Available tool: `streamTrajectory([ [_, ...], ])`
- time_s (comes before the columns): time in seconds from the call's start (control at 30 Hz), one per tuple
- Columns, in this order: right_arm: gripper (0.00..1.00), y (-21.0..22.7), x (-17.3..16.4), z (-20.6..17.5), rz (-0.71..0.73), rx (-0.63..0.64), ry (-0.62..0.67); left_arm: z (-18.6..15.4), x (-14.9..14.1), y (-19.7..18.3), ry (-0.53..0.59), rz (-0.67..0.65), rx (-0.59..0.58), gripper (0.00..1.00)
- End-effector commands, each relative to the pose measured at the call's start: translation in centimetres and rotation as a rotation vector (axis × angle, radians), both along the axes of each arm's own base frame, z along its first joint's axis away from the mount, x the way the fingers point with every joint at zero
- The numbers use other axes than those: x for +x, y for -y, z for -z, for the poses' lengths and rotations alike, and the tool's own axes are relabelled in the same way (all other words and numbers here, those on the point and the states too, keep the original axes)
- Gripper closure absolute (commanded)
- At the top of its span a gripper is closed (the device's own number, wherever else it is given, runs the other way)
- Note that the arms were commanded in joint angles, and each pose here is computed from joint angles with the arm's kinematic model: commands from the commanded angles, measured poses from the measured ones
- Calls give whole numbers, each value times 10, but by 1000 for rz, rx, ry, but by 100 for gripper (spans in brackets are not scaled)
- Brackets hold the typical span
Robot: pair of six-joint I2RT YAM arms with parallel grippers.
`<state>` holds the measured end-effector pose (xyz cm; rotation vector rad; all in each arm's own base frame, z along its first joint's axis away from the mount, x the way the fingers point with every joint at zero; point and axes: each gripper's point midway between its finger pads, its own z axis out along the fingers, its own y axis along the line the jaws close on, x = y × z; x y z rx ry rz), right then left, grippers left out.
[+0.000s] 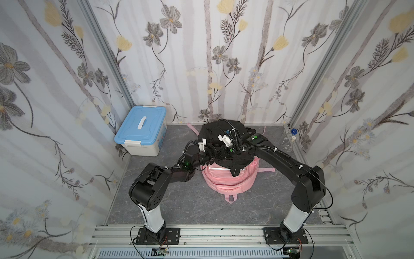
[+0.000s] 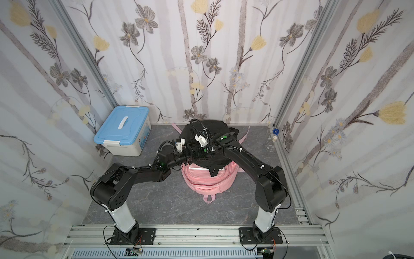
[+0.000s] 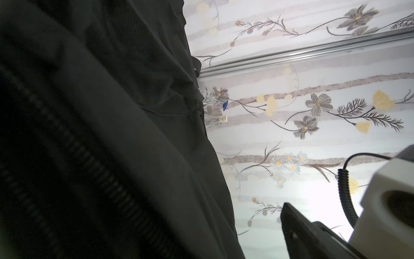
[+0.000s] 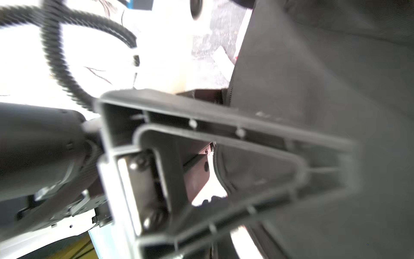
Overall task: Zip up the backpack
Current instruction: Zip the zipper on the backpack.
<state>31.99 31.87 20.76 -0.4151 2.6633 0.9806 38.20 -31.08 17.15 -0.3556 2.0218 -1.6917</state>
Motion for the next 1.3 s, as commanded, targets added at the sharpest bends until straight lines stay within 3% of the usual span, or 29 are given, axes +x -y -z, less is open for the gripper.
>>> streamTrajectory([
  [0.0,100,4,-4,-8,-19,32,20,-5,9,-9,12,0,-53,5],
  [0.27,100,13,-5,-10,-6,32,10,-14,41,-13,30,4,-188,6],
  [0.4,100,11,-5,-8,-10,34,2,-20,45,-11,54,15,-186,17],
  [0.57,100,7,-2,-7,-10,40,-3,-24,42,-10,72,30,-194,54],
  [0.7,100,5,4,-6,-2,36,3,-22,40,-11,67,26,-194,96],
  [0.73,100,4,5,-5,0,34,4,-21,39,-11,65,28,-191,100],
  [1.27,100,-39,15,9,-24,-25,-5,-23,32,-6,69,37,-171,100],
])
